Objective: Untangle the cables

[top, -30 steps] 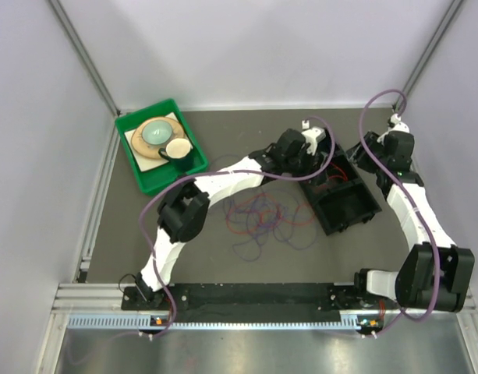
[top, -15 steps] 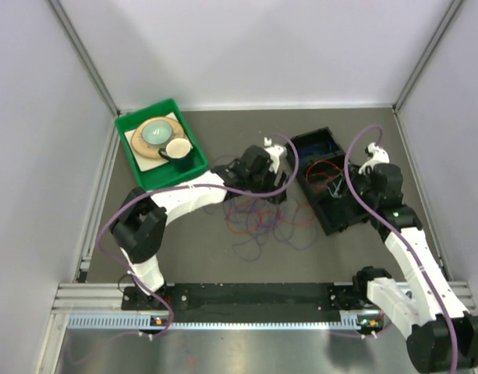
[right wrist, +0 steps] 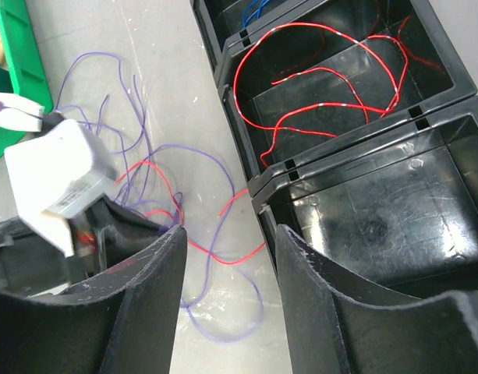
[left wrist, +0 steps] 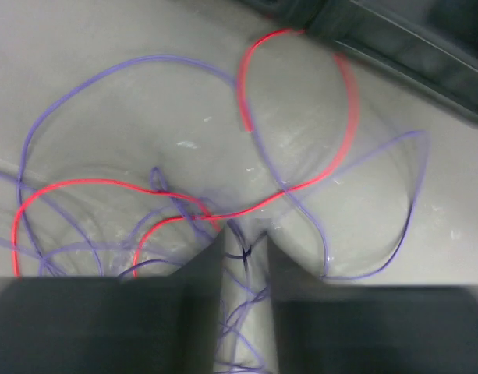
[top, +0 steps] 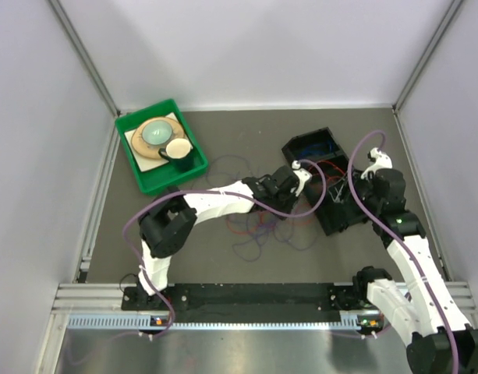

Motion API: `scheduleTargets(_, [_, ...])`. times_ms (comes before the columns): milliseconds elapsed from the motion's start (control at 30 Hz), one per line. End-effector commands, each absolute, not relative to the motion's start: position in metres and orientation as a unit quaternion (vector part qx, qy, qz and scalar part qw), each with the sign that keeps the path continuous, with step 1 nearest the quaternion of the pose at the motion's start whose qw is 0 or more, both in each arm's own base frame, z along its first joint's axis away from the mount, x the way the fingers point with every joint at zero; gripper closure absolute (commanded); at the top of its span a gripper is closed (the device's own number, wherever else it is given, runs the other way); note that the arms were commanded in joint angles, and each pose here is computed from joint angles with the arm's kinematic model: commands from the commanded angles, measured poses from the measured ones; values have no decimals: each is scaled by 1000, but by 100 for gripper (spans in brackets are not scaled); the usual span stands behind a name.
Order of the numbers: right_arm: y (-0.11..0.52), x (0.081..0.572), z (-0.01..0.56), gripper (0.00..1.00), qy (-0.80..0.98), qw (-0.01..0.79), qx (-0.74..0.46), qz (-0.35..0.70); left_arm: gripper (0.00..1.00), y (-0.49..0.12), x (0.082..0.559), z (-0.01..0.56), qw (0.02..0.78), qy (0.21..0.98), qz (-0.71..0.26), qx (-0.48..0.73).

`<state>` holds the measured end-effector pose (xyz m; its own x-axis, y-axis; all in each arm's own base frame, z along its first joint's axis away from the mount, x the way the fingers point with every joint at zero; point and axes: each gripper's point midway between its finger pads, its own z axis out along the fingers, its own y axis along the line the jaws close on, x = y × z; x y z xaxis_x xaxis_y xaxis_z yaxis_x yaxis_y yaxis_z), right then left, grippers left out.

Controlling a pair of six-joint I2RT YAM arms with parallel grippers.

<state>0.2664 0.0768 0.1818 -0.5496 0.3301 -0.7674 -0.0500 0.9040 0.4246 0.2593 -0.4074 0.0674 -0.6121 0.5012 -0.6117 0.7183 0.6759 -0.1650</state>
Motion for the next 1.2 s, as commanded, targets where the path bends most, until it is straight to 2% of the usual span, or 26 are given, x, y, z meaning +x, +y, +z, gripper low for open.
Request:
scheduleTargets(0, [80,272,204,51,841,490,78,214,100,-390,284,85,303,887,-133,322])
scheduleTargets(67, [82,274,204,51,842,487,74,220,100,-372,297,100,318,893,-114,297])
scheduleTargets(200, [97,276,194,52,852,470,43,228,100,-335,295,169,357,879,-196,248])
scheduleTargets(300, [109,279,186,52,862,460,15,211,100,-298,294,200,373,871,-241,208])
scheduleTargets(400, [133,278,174,52,872,442,-18,208,100,-257,296,215,389,872,-246,167])
scheduleTargets(567, [176,277,157,51,876,424,-50,225,100,-225,292,219,398,871,-253,136])
scheduleTargets(767, [219,278,127,51,895,387,-128,181,100,-194,300,202,398,887,-227,54])
scheduleTargets(933, [239,279,99,51,905,358,-153,172,100,-158,321,225,462,865,-193,-33])
scheduleTargets(1033, [246,284,94,51,905,357,-156,170,100,-152,327,239,481,853,-199,-42])
scheduleTargets(1167, [260,292,94,51,901,359,-166,177,100,-160,329,233,465,859,-212,-31])
